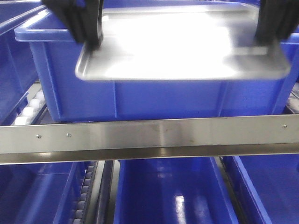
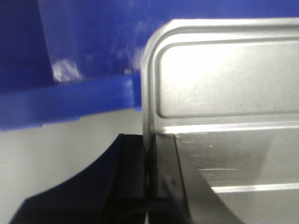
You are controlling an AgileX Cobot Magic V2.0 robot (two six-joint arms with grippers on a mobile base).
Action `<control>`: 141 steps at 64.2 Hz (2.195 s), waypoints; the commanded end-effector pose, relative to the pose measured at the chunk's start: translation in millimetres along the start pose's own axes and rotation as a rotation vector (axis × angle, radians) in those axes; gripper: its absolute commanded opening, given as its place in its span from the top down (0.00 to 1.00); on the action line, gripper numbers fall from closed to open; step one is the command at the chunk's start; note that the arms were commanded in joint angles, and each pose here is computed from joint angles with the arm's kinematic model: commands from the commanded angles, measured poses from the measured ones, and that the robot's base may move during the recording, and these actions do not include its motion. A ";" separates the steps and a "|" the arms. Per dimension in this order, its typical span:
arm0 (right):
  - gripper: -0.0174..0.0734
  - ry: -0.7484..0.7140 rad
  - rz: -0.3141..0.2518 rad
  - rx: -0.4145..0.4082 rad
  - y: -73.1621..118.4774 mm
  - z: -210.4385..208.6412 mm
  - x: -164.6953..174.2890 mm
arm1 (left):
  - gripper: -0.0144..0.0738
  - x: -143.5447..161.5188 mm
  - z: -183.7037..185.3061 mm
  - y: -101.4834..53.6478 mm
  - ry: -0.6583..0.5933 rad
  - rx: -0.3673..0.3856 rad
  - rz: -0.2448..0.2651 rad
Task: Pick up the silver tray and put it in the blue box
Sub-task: 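Lower the tray with both grippers into the blue bin, then open both grippers and release the tray inside the blue bin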
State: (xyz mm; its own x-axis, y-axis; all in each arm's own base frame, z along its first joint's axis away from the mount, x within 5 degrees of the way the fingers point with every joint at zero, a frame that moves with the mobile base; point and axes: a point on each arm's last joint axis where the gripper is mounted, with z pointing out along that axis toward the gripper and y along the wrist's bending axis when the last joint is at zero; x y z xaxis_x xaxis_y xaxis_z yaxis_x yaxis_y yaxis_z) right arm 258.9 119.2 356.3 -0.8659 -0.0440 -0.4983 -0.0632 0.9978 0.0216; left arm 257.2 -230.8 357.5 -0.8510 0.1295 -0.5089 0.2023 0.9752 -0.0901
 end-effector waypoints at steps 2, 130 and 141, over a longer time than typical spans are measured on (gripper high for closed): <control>0.74 -0.197 -0.048 -0.037 -5.0 -49.7 -22.2 | 0.96 -17.8 -51.0 3.4 -0.177 0.068 0.014; 0.12 -0.315 -0.052 0.111 -14.0 73.8 -139.0 | 0.42 -121.5 88.6 -8.7 -0.481 0.150 -0.035; 0.12 -0.344 -0.045 0.105 -15.9 57.8 -139.1 | 0.34 -121.8 83.4 -8.9 -0.487 0.155 -0.036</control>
State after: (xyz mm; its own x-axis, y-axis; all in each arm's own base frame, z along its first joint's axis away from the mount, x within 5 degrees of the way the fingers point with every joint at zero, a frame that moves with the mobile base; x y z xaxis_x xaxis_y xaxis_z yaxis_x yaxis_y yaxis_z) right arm 423.3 118.9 322.8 -0.7622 -0.0857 -0.6417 -0.0274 0.9946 -0.1003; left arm 410.0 -274.2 295.0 -0.6566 0.0152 -0.7541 0.2250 0.9582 -0.1765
